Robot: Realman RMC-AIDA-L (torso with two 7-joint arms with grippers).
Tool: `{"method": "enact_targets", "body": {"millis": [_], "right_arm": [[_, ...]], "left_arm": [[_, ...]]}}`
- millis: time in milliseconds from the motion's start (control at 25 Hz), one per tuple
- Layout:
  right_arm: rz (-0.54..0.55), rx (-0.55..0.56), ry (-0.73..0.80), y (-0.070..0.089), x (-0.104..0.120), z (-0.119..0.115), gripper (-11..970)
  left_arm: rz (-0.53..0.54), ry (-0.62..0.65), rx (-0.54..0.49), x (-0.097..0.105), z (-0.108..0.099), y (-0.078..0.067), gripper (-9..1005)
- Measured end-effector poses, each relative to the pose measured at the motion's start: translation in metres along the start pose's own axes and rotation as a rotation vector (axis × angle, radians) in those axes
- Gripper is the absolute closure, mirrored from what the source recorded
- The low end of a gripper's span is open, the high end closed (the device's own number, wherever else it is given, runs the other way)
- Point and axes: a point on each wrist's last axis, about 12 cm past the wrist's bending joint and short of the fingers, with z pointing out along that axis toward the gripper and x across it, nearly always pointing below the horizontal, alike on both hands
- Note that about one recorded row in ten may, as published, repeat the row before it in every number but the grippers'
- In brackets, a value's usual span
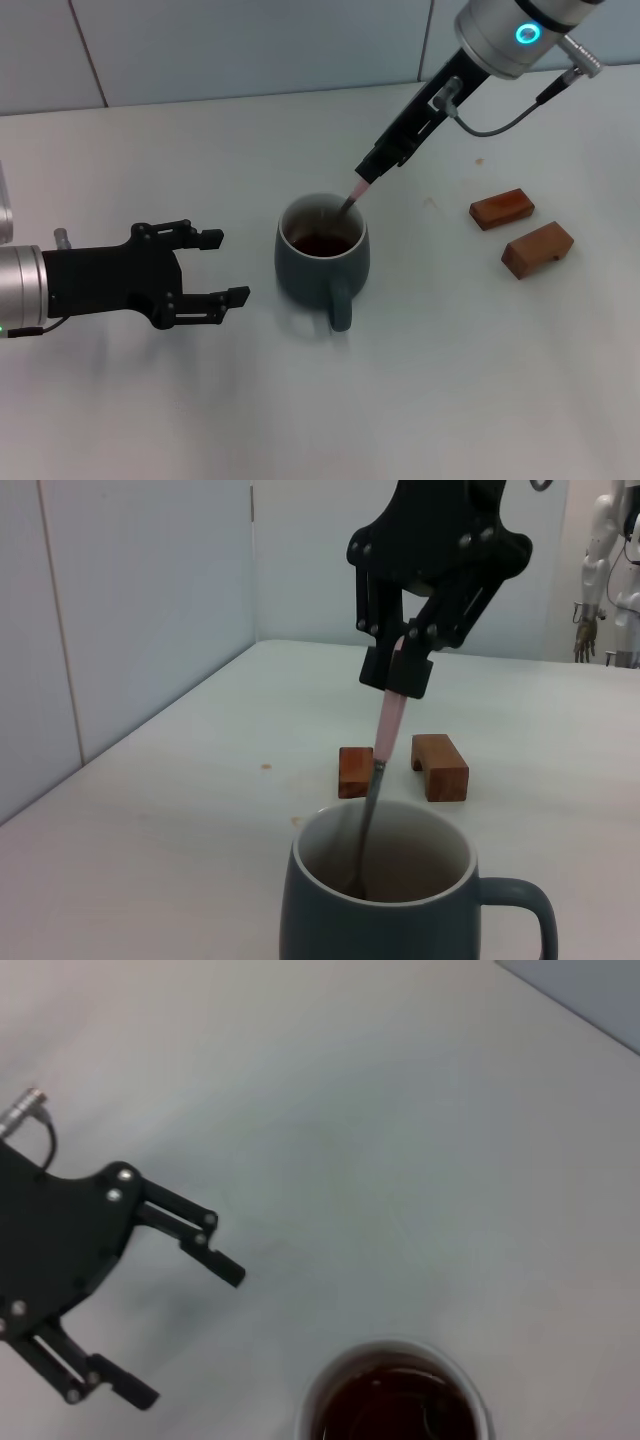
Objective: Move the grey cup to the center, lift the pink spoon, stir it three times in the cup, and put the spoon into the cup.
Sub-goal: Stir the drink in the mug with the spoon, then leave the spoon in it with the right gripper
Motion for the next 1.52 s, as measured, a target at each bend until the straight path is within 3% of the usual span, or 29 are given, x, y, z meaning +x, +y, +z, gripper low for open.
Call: {"method": "enact_targets", "body": {"millis": [480,800,1080,1240,1520], "right_arm": [[-0.008,-0.065,0.038,0.018,-0.004,0.012,839],[0.01,-0.015,0.021,0.003,-0.008,0.009,840],[0.021,-0.055,0.075,0.009,-0.001,0.012,839],[-0.007,-0.061,0.048,0.017,-0.009,0.019,840],[0.01,-0.003,0.025,0.003,-0.007,0.012,840]], "left_arm": [[0.002,-0.001,0.002,0.0,0.0,-0.001,191],[0.003,-0.002,0.005,0.003,-0.002,-0.003,190],[0.007,-0.006,0.012,0.003,-0.003,-0.004,191],[0.005,-0.014,0.014,0.002,-0.003,-0.004,191],[0.004,-0.016,0.019,0.002,-0.004,-0.005,190]]}}
